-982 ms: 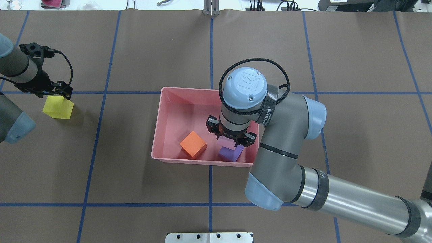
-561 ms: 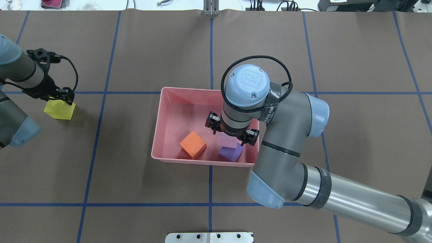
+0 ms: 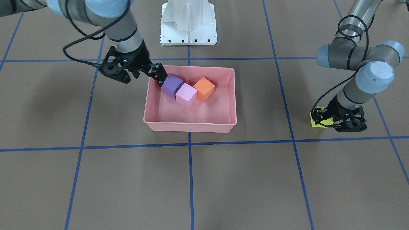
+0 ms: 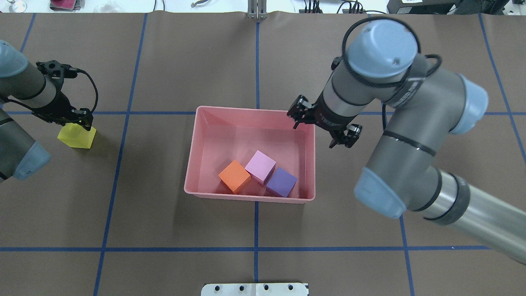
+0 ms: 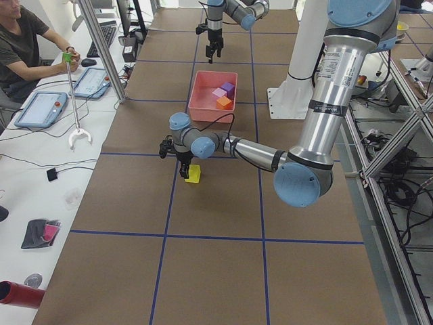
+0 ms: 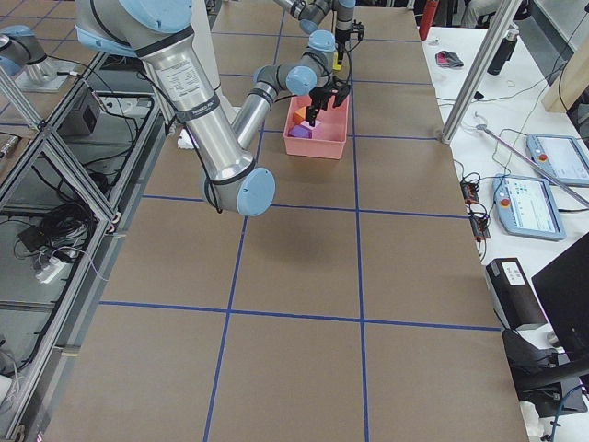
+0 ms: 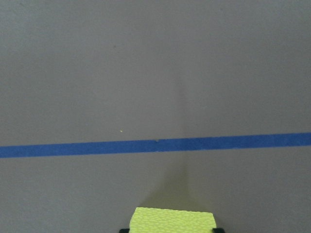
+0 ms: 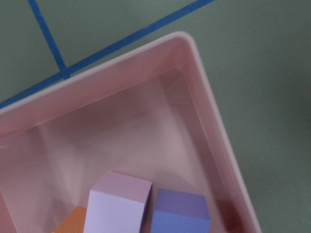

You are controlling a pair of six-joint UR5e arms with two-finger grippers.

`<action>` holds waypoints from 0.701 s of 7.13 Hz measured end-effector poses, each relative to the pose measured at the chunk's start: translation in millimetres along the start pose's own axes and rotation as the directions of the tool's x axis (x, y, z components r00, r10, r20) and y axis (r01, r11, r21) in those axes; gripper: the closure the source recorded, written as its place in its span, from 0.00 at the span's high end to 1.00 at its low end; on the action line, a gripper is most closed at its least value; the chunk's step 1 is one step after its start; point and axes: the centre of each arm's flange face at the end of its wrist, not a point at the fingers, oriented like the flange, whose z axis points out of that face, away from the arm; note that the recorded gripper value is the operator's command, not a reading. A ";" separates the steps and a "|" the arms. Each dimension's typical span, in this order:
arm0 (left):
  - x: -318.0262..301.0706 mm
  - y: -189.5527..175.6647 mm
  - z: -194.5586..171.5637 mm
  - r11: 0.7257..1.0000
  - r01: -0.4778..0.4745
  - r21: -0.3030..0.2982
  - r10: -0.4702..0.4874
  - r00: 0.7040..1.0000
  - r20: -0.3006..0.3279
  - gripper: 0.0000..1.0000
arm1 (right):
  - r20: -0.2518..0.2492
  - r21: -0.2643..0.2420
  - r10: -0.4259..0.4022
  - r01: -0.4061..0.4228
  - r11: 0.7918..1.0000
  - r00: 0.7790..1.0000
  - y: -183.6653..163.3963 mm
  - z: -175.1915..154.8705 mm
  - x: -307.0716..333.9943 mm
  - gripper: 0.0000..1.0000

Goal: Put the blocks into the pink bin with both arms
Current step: 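Carry yellow cube into bin with left gripper while right arm withdraws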

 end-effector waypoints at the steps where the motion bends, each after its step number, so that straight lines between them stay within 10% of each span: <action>1: 22.7 -4.5 -14.5 1.000 0.009 -0.019 -0.010 0.998 -0.059 0.00 | 0.003 0.003 -0.008 0.008 1.000 1.000 -40.6 -20.8 28.2 1.00; 5: 209.7 -28.4 -172.6 0.986 0.164 -0.022 -0.166 0.975 -0.148 0.00 | -0.095 0.022 -0.147 0.149 0.989 0.985 -109.8 -15.1 136.3 1.00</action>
